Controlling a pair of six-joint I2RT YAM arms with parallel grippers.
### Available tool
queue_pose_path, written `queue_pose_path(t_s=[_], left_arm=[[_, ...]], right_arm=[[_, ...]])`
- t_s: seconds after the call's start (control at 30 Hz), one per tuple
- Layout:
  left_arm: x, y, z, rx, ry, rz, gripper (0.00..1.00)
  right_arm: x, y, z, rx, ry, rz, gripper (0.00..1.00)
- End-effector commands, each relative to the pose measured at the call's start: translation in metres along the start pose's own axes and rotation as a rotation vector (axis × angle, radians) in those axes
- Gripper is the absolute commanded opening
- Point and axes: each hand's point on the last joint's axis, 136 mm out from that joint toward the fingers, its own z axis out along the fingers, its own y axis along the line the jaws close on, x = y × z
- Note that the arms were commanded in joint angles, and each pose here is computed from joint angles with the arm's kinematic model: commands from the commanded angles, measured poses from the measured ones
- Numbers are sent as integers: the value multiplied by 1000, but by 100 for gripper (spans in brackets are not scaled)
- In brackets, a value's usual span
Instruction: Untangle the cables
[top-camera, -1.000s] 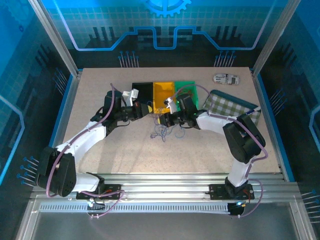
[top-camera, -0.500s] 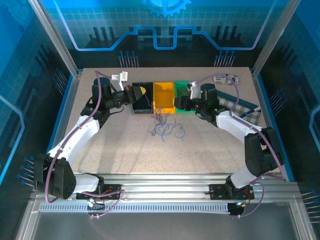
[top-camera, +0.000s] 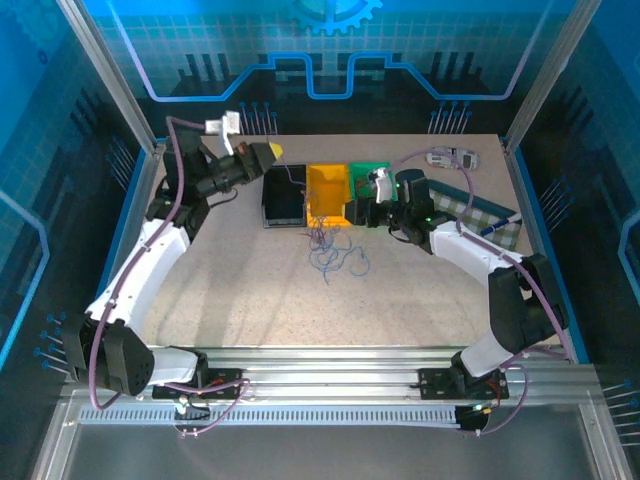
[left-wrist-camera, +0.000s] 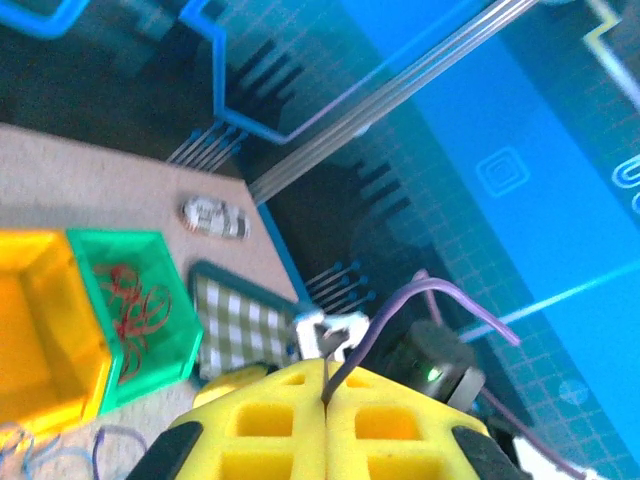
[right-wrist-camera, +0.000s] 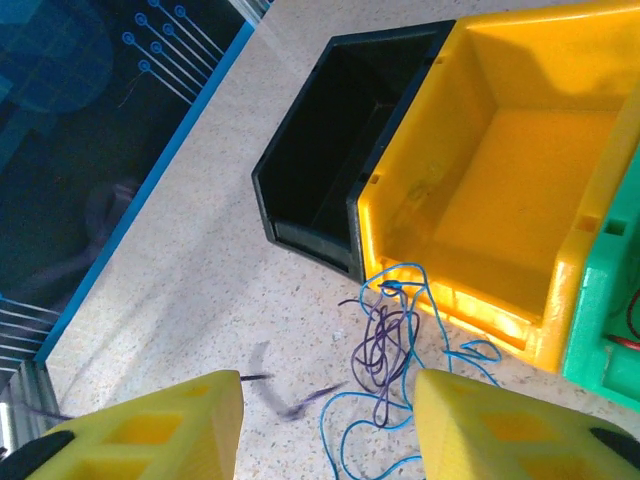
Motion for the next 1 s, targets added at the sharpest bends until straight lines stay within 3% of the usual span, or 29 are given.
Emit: queue_pose_path(t_s=[0.0, 0.3, 0.57, 0.87, 0.97], left_arm=[[-30, -5, -1, -49, -57, 36, 0], [-66, 55, 3, -244, -169, 32, 0], [-84, 113, 18, -344, -196, 40, 0], [-68, 167, 43, -404, -130, -2, 0], [-53, 197, 38, -519, -124, -14, 0]], right_arm=[[-1, 2, -2, 21, -10, -13, 48], [2, 5, 0, 10, 12, -10, 48], [10, 4, 0, 22, 39, -13, 48], [12, 1, 0, 42, 45, -10, 48], [11, 0, 0, 48, 47, -13, 48]])
